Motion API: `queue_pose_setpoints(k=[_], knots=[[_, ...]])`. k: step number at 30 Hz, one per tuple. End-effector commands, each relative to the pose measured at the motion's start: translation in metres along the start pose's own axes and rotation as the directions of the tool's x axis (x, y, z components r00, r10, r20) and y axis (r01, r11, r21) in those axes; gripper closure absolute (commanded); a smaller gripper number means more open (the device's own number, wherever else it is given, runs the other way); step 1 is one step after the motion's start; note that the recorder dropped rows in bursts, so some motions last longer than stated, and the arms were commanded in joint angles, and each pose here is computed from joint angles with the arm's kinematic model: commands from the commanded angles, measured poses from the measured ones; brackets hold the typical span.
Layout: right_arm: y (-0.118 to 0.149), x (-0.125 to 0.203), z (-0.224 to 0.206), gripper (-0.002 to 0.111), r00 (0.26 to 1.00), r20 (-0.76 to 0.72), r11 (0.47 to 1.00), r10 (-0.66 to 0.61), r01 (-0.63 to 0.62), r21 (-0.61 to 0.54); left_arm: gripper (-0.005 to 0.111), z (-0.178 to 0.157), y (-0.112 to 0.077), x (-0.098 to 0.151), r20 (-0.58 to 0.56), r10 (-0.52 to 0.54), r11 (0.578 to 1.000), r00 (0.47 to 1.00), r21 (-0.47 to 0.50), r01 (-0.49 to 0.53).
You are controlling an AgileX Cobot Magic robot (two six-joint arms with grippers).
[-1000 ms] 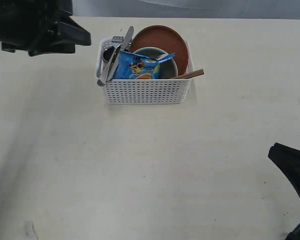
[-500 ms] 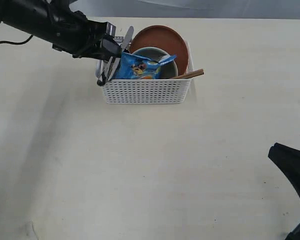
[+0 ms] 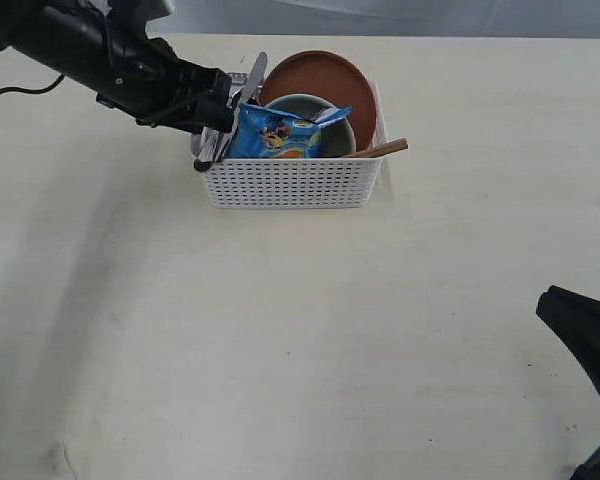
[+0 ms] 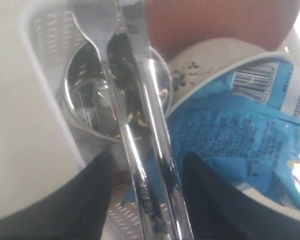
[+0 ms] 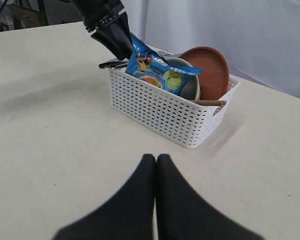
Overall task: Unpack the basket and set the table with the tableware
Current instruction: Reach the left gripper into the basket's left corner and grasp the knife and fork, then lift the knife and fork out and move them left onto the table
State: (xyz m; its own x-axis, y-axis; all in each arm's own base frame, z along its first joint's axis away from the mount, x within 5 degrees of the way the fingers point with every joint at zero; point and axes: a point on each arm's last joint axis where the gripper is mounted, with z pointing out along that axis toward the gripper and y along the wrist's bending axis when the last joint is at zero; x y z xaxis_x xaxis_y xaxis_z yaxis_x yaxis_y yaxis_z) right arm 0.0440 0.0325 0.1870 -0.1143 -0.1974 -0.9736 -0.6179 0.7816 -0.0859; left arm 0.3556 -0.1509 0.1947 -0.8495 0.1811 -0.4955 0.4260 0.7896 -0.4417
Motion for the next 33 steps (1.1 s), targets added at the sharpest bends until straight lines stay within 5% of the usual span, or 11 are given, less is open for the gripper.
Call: queue_pose_setpoints(k=[1,13,22,33], knots=[[0.000,0.001,0.000,0.108,1.000,0.003,1.000,-0.007,0.007,-0.003,0.063,0.004,-0.005,0.002,-0.031,0.005,1.000,1.000,0.020,-0.005],[0.000,0.001,0.000,0.108,1.000,0.003,1.000,-0.007,0.007,-0.003,0.064,0.023,-0.006,0.006,-0.032,-0.011,1.000,0.999,-0.011,0.011],[0.000,0.001,0.000,0.108,1.000,0.003,1.000,-0.007,0.007,-0.003,0.107,0.023,-0.007,0.007,-0.044,-0.012,1.000,0.999,-0.001,0.012],[0.000,0.001,0.000,0.108,1.000,0.003,1.000,-0.007,0.007,-0.003,0.107,0.009,-0.016,0.003,-0.030,0.011,1.000,0.999,0.021,-0.011]])
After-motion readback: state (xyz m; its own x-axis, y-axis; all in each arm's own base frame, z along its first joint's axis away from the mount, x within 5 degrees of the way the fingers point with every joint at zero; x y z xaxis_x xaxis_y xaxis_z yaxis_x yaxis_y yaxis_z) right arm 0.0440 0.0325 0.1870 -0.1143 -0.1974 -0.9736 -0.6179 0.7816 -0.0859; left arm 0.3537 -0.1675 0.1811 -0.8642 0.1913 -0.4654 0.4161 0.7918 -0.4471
